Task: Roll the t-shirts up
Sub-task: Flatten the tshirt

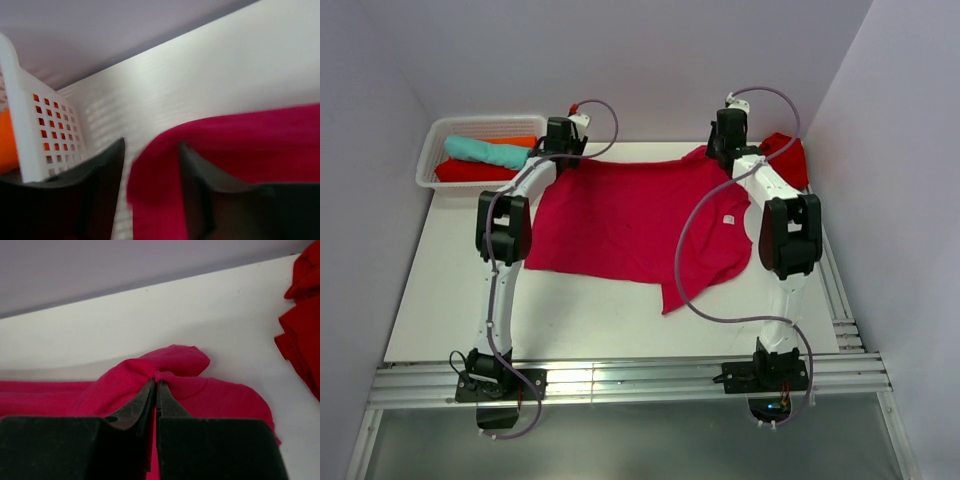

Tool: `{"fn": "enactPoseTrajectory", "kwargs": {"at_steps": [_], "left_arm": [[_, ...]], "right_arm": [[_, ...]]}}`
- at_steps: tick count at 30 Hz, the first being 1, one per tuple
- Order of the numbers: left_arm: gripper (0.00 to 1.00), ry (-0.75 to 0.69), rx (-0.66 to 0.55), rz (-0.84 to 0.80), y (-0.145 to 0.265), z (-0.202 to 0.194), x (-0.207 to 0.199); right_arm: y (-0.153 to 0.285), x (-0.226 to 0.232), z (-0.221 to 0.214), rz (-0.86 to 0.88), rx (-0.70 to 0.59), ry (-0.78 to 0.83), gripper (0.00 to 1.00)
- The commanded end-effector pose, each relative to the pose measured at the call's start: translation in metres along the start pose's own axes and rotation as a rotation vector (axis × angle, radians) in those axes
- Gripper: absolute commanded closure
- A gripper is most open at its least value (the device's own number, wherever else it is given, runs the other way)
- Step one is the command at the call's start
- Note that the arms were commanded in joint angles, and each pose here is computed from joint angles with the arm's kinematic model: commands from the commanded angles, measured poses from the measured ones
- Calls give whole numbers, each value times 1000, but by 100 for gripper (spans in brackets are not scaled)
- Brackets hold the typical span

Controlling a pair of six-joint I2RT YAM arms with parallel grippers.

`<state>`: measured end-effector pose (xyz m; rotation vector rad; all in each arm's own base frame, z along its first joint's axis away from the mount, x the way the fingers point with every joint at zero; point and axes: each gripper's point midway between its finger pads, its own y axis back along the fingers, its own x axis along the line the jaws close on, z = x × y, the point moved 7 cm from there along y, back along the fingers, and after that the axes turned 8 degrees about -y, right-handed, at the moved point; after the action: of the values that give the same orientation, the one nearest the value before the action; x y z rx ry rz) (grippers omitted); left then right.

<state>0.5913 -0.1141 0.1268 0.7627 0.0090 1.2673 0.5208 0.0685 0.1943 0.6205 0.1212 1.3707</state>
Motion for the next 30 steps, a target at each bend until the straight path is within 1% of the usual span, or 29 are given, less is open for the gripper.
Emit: {"fn": "enactPoseTrajectory", "kwargs": {"at_steps": [1,3,6,7,9,10,11,12,14,15,16,18,21,25,27,28,29,30], "left_arm": [[44,-2,-31,157,-9,16,26],[36,-5,-39,196,-15,14,30],[30,-11,-55,235,-15,19,35],[26,-15,-59,241,-15,21,37],[24,-24,-74,248,-11,27,41],[21,-27,-92,245,-6,34,43],[20,-28,-95,238,-4,35,43],[17,-27,-100,230,-2,37,43],[16,-27,-118,208,4,45,44],[15,-28,-121,192,5,46,43],[14,-19,-130,185,10,50,44],[11,-13,-147,141,14,53,40],[9,8,-184,90,25,64,38],[8,47,-231,51,48,85,44],[8,56,-229,20,58,89,42],[9,63,-239,12,69,96,45],[10,64,-198,-8,75,89,43],[12,63,-187,-29,80,87,40]], "right_arm": [[-17,-1,20,-35,-43,-40,100],[-29,0,18,-50,-33,-45,100],[-40,-1,15,-66,-13,-53,99],[-43,-3,17,-71,-15,-59,96],[-46,-5,20,-89,-15,-80,91],[-46,-6,23,-86,-12,-92,85],[-47,-6,28,-87,-17,-100,82],[-47,-8,28,-100,-3,-114,74],[-49,-9,34,-104,-4,-126,62],[-49,-11,35,-113,-2,-134,48],[-49,-12,37,-116,-3,-140,43],[-49,-12,42,-104,-5,-161,36],[-45,-13,48,-111,-11,-171,31],[-27,-16,54,-143,-16,-191,30],[-8,-20,49,-158,6,-208,30],[0,-23,47,-184,10,-216,30],[17,-29,40,-207,30,-232,31],[27,-32,35,-208,33,-240,31]]}}
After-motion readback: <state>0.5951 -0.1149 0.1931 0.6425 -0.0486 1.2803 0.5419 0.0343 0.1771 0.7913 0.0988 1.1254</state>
